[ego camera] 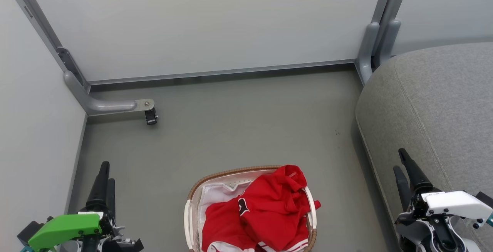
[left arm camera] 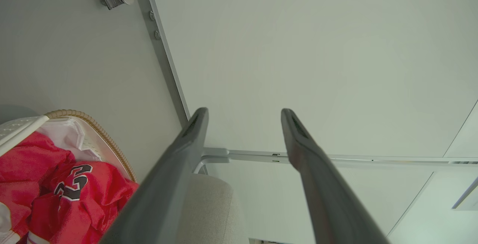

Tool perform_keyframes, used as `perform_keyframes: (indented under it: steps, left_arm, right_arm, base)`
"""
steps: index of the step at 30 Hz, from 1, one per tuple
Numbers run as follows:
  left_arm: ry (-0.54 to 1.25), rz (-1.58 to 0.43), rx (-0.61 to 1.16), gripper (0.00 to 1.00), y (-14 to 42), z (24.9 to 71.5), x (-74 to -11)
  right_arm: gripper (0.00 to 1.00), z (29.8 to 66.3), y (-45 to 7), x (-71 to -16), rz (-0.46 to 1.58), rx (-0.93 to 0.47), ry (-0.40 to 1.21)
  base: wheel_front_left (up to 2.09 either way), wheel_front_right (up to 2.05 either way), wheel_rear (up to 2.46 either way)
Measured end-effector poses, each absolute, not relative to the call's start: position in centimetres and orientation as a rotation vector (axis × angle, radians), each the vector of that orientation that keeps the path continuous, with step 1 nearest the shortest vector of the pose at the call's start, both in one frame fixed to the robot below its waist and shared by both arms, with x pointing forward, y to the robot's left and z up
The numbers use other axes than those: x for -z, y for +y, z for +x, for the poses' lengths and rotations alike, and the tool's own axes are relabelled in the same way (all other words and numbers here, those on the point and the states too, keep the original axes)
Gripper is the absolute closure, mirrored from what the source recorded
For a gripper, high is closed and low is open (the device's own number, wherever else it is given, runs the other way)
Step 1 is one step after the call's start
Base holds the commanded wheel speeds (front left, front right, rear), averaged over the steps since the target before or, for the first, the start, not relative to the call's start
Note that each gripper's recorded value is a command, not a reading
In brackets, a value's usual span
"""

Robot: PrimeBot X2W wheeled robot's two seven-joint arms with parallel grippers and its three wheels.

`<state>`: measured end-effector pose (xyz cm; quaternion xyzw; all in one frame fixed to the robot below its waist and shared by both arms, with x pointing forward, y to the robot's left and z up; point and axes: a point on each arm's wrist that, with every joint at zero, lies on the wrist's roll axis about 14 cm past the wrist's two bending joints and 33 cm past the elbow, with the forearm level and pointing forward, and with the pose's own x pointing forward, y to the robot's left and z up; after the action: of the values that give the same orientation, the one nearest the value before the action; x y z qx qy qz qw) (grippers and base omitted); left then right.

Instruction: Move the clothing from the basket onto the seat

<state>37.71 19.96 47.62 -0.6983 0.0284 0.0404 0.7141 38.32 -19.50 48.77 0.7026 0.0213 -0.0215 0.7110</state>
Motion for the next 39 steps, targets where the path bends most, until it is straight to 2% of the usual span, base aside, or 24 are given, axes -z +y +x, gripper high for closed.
perform_keyframes:
  steps: [20, 39]
  left_arm:
    - [0.093, -1.123, -0.087, 0.0, 19.8, 37.8, -47.1]
    - [0.127, -0.749, -0.06, 0.0, 19.7, 37.6, -46.3]
  right_arm:
    - [0.0, 38.6, -19.8, -48.5, 1.197, 0.062, 0.057]
    - [0.0, 38.9, -18.6, -48.2, 0.833, 0.006, 0.084]
  base:
    - [0.0, 0.0, 0.0]
    - [0.0, 0.0, 0.0]
